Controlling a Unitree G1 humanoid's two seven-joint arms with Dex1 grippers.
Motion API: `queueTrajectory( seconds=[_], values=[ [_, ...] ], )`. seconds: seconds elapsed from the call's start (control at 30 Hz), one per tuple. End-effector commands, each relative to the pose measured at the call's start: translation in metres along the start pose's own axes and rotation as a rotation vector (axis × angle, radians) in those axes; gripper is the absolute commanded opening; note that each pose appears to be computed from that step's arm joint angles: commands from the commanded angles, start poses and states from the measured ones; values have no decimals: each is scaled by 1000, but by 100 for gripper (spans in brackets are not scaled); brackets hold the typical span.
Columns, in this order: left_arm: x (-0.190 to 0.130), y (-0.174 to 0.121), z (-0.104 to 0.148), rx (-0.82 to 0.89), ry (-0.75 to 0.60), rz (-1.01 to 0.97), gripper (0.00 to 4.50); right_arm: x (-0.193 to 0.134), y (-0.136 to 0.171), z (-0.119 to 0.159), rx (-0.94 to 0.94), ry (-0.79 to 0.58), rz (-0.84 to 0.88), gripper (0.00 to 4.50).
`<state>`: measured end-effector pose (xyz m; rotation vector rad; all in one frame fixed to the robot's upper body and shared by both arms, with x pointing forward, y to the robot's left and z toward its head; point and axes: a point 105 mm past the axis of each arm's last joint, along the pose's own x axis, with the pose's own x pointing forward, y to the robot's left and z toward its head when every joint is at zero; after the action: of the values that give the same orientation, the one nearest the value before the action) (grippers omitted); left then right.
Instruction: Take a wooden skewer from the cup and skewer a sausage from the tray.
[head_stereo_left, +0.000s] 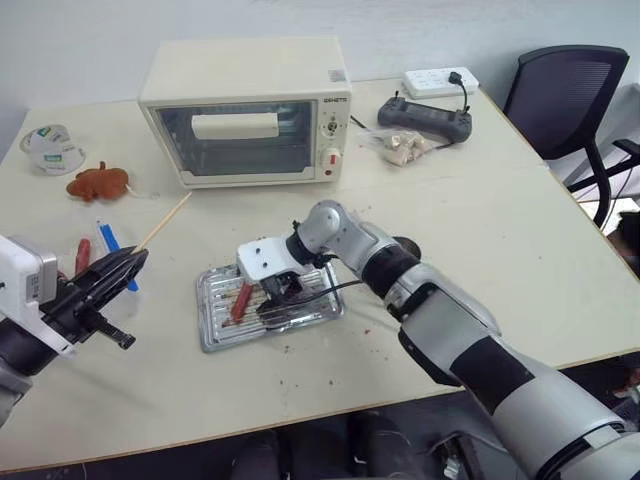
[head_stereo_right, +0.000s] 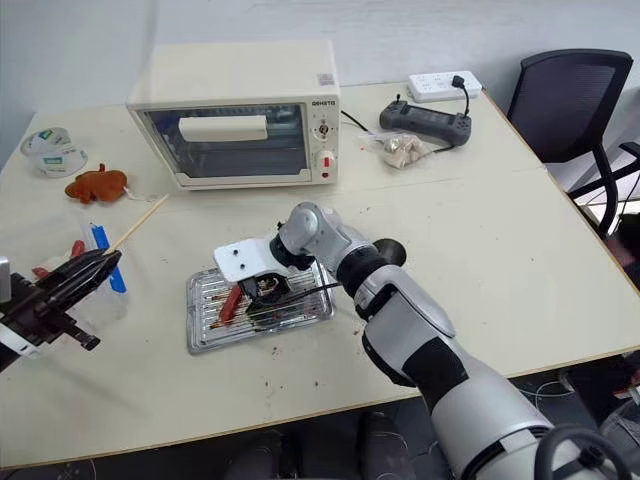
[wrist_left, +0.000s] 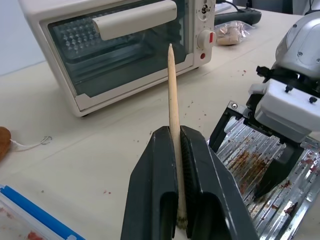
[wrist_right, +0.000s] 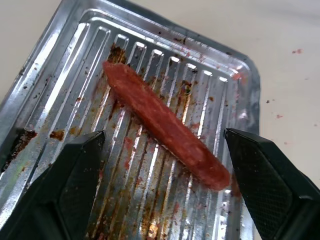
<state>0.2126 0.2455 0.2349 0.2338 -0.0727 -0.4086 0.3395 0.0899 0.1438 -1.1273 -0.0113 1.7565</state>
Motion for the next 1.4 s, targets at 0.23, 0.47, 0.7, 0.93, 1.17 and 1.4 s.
queueTrajectory(
  seconds=[0.23, 0.47, 0.7, 0.93, 1.17, 1.4],
  values=[
    [1, 0, 12, 41, -34, 0, 0, 0, -1, -2, 26, -3, -13, 210],
    [5, 2, 12, 44, -37, -4, 0, -1, 0, -5, 58, 3, 1, 210],
    [7, 2, 12, 46, -39, -12, 0, 1, 0, -6, 126, -2, 0, 210],
    [7, 1, 11, 45, -36, -13, 0, 0, 0, -10, 167, 8, -1, 88],
    [9, 0, 9, 38, -34, -20, 0, 0, 3, -11, 182, 0, 17, 88],
    [17, 2, 8, 42, -40, -49, 0, -7, 5, -12, 189, -14, 30, 88]
  ],
)
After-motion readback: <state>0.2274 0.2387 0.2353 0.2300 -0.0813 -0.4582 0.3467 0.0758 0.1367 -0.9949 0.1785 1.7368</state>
